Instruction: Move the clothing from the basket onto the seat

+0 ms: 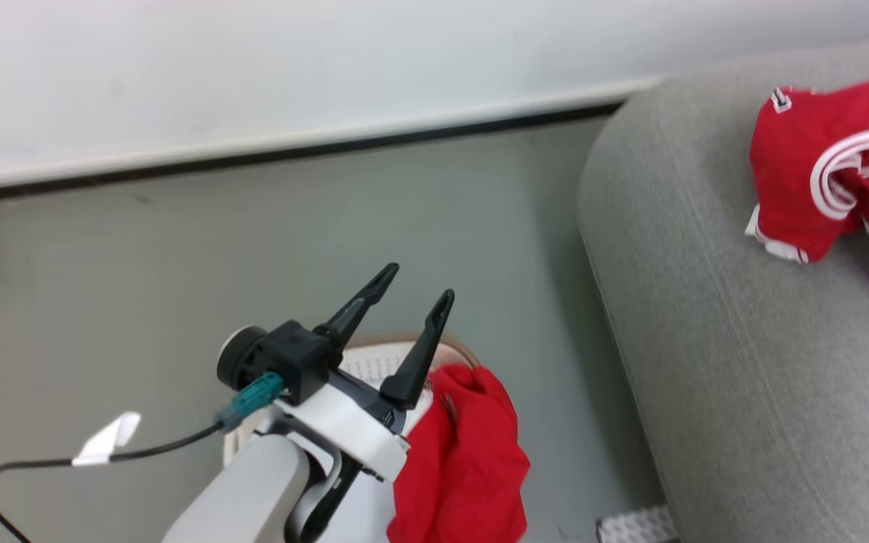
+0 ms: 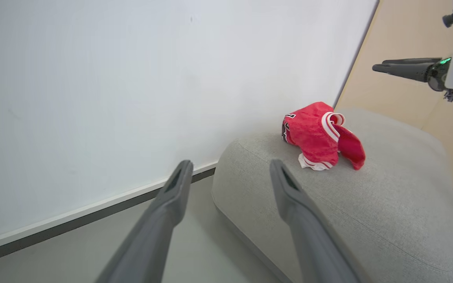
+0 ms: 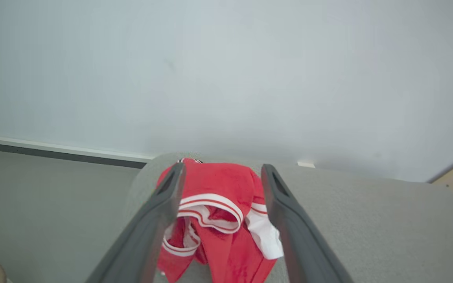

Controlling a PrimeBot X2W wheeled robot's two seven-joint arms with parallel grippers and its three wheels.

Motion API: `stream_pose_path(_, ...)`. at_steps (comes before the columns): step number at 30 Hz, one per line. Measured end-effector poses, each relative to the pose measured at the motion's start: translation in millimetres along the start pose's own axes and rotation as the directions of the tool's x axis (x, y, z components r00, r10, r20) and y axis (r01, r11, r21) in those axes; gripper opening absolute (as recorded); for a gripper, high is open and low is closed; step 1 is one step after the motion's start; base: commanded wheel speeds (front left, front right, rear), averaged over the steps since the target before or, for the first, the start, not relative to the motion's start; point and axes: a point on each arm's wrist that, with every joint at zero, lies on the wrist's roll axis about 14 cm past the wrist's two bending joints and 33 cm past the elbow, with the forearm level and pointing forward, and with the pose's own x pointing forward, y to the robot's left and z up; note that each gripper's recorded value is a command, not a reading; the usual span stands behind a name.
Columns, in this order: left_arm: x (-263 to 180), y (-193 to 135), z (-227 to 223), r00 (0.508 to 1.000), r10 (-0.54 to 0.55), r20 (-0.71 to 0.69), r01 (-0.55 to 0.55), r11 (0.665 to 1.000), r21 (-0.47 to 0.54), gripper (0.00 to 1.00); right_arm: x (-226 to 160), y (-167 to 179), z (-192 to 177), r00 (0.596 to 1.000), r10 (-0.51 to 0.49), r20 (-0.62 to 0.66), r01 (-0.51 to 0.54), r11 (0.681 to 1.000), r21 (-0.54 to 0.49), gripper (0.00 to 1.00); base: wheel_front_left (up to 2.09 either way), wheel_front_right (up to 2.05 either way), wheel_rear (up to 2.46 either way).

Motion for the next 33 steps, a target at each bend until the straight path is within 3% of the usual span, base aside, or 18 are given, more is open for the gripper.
stream_pose_path(5, -20, 11, 35, 0.994, 0.084, 0.069, -0.087, 0.996, 0.036, 1.00, -16, 43, 32, 0.981, 0.117, 0.158, -0.123, 0.992, 0.032, 1.00, 0.00, 0.00, 0.00)
stream_pose_path(12, -62, 40, 65, 0.962, 0.240, 0.130, -0.249, 0.966, 0.064, 1.00, -39, 96, 62, 0.907, 0.214, 0.362, -0.256, 0.964, 0.073, 1.00, 0.00, 0.00, 0.00)
stream_pose_path(21, -119, 75, 77, 0.885, 0.437, 0.163, -0.455, 0.885, 0.100, 1.00, -73, 131, 59, 0.845, 0.181, 0.504, -0.311, 0.932, 0.187, 1.00, 0.00, 0.00, 0.00)
stream_pose_path(28, -149, 85, 61, 0.830, 0.541, 0.139, -0.554, 0.829, 0.082, 1.00, -105, 147, 22, 0.861, 0.094, 0.501, -0.271, 0.916, 0.294, 1.00, 0.00, 0.00, 0.00)
stream_pose_path(33, -161, 84, 51, 0.813, 0.569, 0.121, -0.578, 0.814, 0.058, 1.00, -119, 154, -11, 0.897, 0.031, 0.441, -0.220, 0.896, 0.385, 1.00, 0.00, 0.00, 0.00)
